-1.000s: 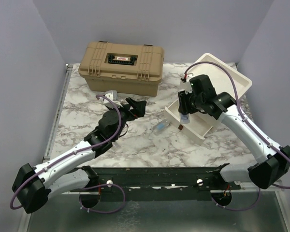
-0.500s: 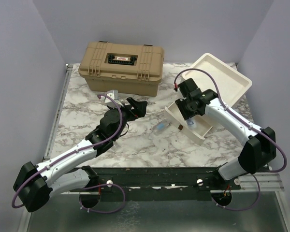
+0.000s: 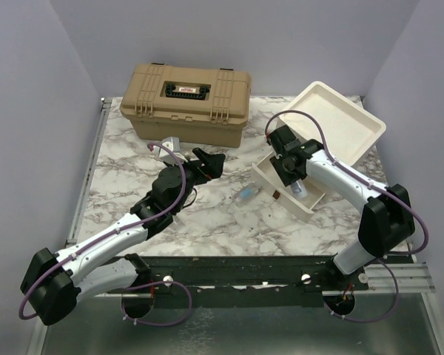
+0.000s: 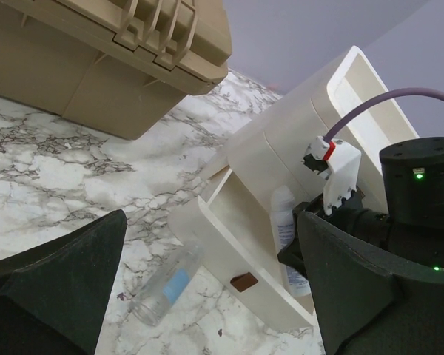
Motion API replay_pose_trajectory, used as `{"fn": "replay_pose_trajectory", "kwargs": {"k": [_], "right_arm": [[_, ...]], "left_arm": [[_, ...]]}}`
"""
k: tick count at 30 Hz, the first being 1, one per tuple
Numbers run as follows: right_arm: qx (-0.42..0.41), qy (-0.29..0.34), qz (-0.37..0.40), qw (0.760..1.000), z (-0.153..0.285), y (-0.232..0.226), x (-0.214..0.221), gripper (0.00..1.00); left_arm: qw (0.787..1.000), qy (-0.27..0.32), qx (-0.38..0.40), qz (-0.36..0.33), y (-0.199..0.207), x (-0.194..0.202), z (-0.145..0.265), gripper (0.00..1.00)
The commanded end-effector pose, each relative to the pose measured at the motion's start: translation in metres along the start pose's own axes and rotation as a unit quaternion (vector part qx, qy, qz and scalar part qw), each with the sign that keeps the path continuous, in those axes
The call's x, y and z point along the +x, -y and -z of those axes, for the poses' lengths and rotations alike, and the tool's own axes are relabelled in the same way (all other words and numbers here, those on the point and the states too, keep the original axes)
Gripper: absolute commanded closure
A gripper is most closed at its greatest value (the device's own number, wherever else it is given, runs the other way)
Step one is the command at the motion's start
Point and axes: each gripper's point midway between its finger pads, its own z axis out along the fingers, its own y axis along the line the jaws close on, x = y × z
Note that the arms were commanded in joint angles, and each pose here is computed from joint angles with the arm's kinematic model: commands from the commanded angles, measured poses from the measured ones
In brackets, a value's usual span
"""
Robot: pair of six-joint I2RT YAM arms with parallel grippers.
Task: Organize the makeup
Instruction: Place the makeup in the drawer.
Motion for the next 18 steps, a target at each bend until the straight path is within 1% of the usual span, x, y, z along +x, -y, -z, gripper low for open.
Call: {"fn": "replay_pose_trajectory", "kwargs": {"k": [1,4,6,13,15,18], "right_arm": [[-0.002,-0.02,0.005,1.0,-0.013,-0.008,0.003,0.73],[0.007,-0.03,-0.003,1.0,-0.015,-0.007,0.006,0.65],[0.007,-0.031,-0.004,1.0,-0.015,-0.007,0.007,0.62],[-0.003,-0.035,-0.002,0.999,-0.016,-0.012,0.011,0.55],[0.003,-0.04,-0.021,0.999,-0.016,-0.011,0.012,0.53],[-0.001,-0.046,-0.022,0.999,-0.017,-0.013,0.015,0.51]], "left_arm": [[1.0,-0.003,0.013,0.012,0.005,-0.001,-0.002,0.01],[1.0,-0.005,0.015,0.013,0.006,0.0,-0.002,0.01],[1.0,-0.005,0.015,0.014,0.005,0.0,-0.001,0.01],[1.0,-0.004,0.014,0.016,0.004,-0.001,-0.001,0.01],[1.0,-0.004,0.015,0.016,0.005,-0.002,-0.001,0.01],[1.0,-0.004,0.019,0.017,0.007,-0.003,-0.002,0.01]]}}
